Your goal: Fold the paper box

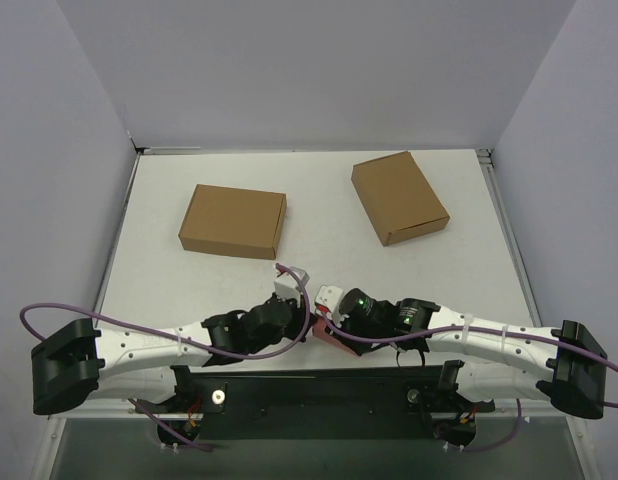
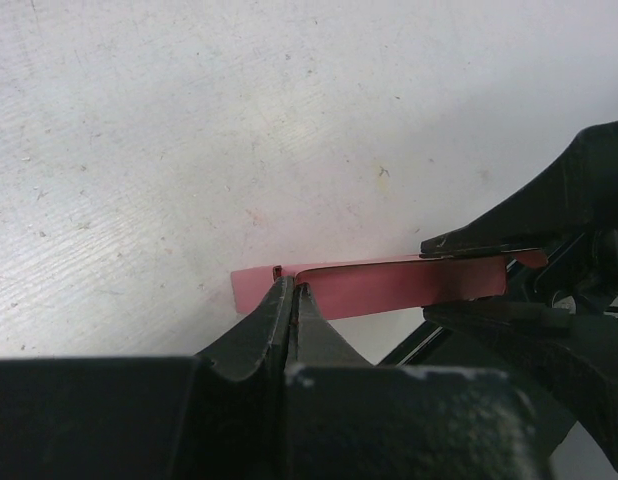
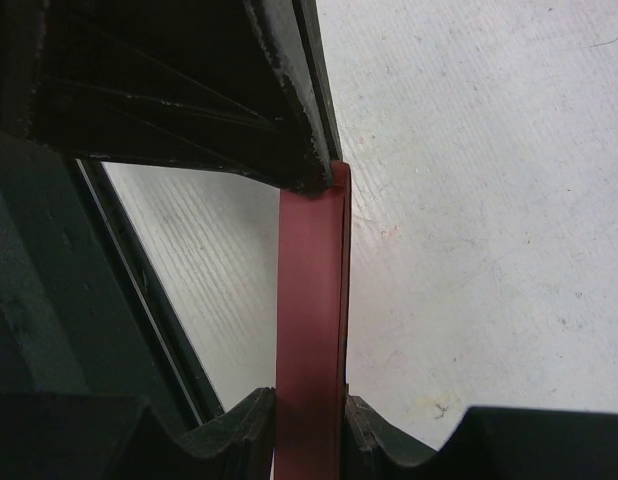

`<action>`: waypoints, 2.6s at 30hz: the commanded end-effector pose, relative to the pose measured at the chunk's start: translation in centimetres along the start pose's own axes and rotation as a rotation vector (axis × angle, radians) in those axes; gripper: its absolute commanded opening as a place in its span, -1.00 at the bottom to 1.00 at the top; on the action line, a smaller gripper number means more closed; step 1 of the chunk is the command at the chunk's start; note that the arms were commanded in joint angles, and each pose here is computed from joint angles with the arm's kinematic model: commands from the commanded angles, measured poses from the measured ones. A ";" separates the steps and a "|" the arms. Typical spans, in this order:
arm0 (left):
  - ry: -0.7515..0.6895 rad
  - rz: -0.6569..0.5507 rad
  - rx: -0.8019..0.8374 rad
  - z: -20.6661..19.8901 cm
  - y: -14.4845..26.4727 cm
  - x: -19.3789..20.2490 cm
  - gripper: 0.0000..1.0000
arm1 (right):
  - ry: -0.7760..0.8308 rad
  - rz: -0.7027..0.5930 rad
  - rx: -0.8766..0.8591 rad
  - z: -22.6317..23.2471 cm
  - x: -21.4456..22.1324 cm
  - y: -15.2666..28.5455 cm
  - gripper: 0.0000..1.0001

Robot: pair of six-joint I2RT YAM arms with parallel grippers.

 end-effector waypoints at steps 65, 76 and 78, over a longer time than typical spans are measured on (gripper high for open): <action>-0.304 0.226 -0.173 1.9 0.5 7.5 -1.00 | -0.654 -0.203 0.284 -3.4 1.0 8.9 0.12; -0.306 0.247 -0.177 1.4 -0.1 7.6 -1.00 | -0.644 -0.060 0.301 -1.7 4.3 8.7 -0.09; -0.304 0.248 -0.174 1.3 -0.1 7.7 -1.00 | -0.608 -0.060 0.321 -1.4 4.4 8.5 -0.10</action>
Point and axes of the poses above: each gripper's point midway between its finger pads, its own y axis back along the fingers, its own z axis along the line the jaws close on, x = y × z, the point moved 3 cm from there along y, back along the fingers, and after that the axes turned 7 degrees about -y, right-handed, at the moved point
